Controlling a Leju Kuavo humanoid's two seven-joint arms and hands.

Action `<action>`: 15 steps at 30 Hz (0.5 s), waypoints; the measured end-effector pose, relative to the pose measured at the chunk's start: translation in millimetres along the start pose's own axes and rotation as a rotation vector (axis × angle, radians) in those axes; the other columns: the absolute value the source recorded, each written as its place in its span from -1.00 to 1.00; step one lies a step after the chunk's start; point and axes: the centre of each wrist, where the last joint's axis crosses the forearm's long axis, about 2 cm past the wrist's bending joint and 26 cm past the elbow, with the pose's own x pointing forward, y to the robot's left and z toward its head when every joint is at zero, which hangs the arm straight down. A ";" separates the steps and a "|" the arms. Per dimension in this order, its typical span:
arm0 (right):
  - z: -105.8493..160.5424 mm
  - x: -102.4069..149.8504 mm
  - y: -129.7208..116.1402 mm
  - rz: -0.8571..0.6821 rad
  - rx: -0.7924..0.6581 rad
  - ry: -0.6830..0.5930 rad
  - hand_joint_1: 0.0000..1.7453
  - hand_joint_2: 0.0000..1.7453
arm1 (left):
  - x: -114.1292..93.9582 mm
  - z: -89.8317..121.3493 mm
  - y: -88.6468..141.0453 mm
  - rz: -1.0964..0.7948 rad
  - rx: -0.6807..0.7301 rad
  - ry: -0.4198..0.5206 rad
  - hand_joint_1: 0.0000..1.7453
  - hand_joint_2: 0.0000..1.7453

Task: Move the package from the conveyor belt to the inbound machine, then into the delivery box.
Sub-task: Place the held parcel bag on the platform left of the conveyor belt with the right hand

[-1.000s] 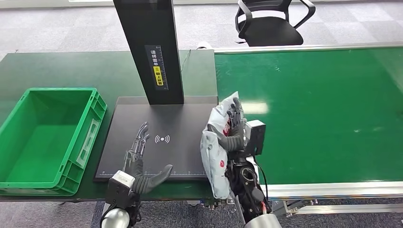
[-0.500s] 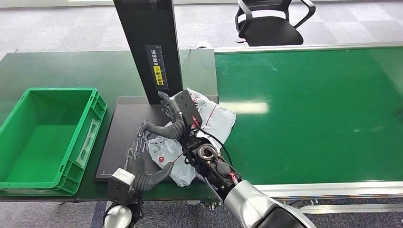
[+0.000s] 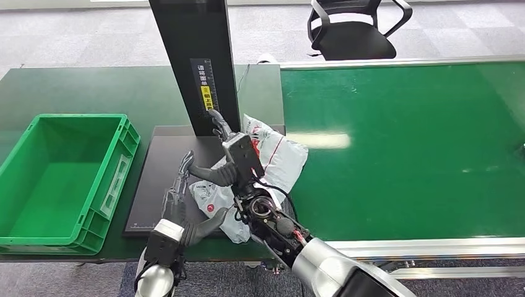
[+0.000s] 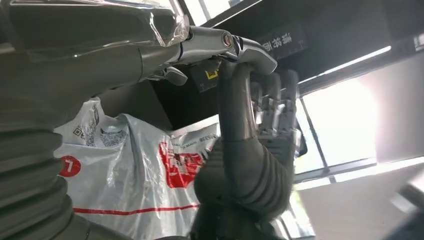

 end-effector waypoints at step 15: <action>98.8 23.3 -20.5 -0.065 -0.512 -0.313 -1.00 1.00 | -49.5 -10.1 -11.6 -0.286 -0.157 0.299 -1.00 1.00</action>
